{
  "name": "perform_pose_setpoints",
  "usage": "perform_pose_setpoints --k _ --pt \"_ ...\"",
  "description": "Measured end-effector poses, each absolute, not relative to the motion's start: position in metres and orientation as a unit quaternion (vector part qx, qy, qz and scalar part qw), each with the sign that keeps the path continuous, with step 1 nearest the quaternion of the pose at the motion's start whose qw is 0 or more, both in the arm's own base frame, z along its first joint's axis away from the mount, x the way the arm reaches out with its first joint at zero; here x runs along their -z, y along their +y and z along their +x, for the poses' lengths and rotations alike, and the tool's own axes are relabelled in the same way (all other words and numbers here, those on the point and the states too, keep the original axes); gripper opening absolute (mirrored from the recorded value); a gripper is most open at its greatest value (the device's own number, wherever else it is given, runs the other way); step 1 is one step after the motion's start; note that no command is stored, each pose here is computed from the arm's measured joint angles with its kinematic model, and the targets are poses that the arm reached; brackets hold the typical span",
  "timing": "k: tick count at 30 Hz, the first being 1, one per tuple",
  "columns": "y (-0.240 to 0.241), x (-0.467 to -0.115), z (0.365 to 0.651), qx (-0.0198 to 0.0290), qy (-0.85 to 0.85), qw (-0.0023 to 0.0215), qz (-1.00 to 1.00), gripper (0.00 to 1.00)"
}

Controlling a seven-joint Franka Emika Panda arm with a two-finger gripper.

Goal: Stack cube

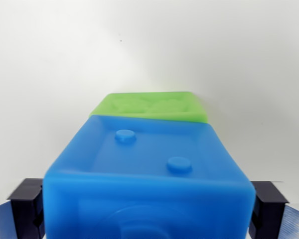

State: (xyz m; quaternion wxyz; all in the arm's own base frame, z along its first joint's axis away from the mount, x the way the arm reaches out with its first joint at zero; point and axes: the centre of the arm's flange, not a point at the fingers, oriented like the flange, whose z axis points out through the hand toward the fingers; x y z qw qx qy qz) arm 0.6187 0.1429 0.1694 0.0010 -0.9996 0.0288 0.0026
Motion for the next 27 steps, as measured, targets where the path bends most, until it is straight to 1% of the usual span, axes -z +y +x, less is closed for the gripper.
perform_pose_setpoints --k 21,27 --pt "0.1429 -0.1698 0.6188 -0.0024 0.029 0.0010 -1.000 1.00" --pt "0.1430 -0.1774 0.6194 -0.0013 0.029 0.0011 -1.000 1.00"
